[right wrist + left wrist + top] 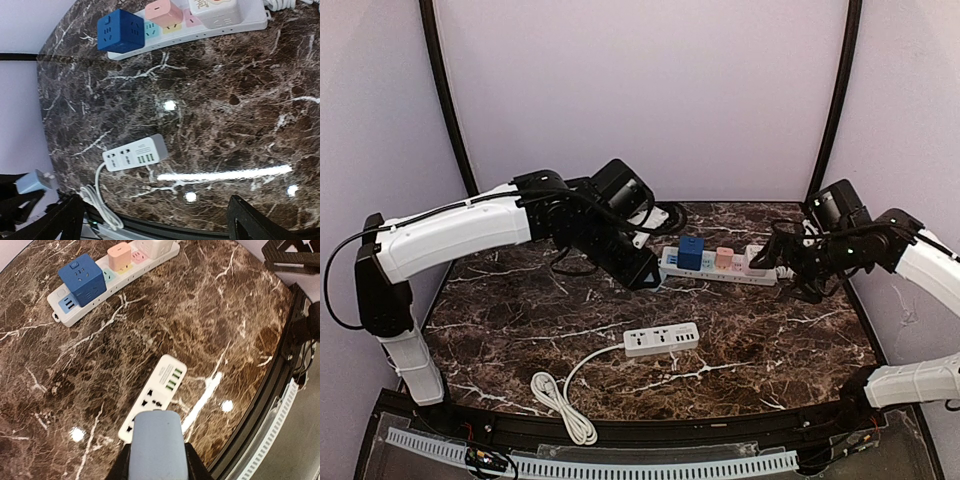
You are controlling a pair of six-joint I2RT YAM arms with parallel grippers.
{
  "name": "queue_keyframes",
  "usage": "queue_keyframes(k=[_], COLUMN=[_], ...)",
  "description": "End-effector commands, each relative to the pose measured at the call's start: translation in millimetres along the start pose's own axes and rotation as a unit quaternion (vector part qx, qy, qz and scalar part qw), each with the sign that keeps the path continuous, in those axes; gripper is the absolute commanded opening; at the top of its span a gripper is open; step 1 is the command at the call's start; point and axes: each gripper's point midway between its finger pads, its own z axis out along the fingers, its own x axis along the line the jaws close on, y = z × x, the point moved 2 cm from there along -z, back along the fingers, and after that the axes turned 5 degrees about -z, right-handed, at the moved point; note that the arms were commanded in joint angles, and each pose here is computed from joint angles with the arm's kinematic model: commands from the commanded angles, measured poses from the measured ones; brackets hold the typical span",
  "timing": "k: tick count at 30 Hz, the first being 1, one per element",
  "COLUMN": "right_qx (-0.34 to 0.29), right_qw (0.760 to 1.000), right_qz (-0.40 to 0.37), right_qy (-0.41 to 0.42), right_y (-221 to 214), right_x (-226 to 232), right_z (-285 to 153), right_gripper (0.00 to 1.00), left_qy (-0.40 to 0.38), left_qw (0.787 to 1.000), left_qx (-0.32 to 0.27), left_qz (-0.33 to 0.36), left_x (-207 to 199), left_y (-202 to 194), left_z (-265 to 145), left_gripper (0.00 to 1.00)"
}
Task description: Insert the plug
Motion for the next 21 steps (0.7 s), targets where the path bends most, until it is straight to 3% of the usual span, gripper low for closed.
queue_keyframes(k=[1, 9, 21], right_qx=[0.024, 0.018, 0.038], right_qw=[0.993, 0.992, 0.992], right_qz=[-0.077, -0.097, -0.092], right_qy=[-0.082, -0.080, -0.074], right_y=[-15.7, -29.0, -45.7], right_x=[-37.7, -52.6, -64.5], right_z=[1.8, -8.6, -7.6], right_gripper=[0.99, 0.99, 0.99], left_qy=[0.027, -0.008, 0.031], left_qw=[0.995, 0.967, 0.939], left_qx=[0.067, 0.159, 0.199], left_qz=[0.073, 0.198, 0.277], left_x=[9.4, 4.1, 22.1], left_y=[-24.0, -41.5, -44.5], left_z=[-29.2, -22.2, 1.8], left_gripper=[0.01, 0.01, 0.01])
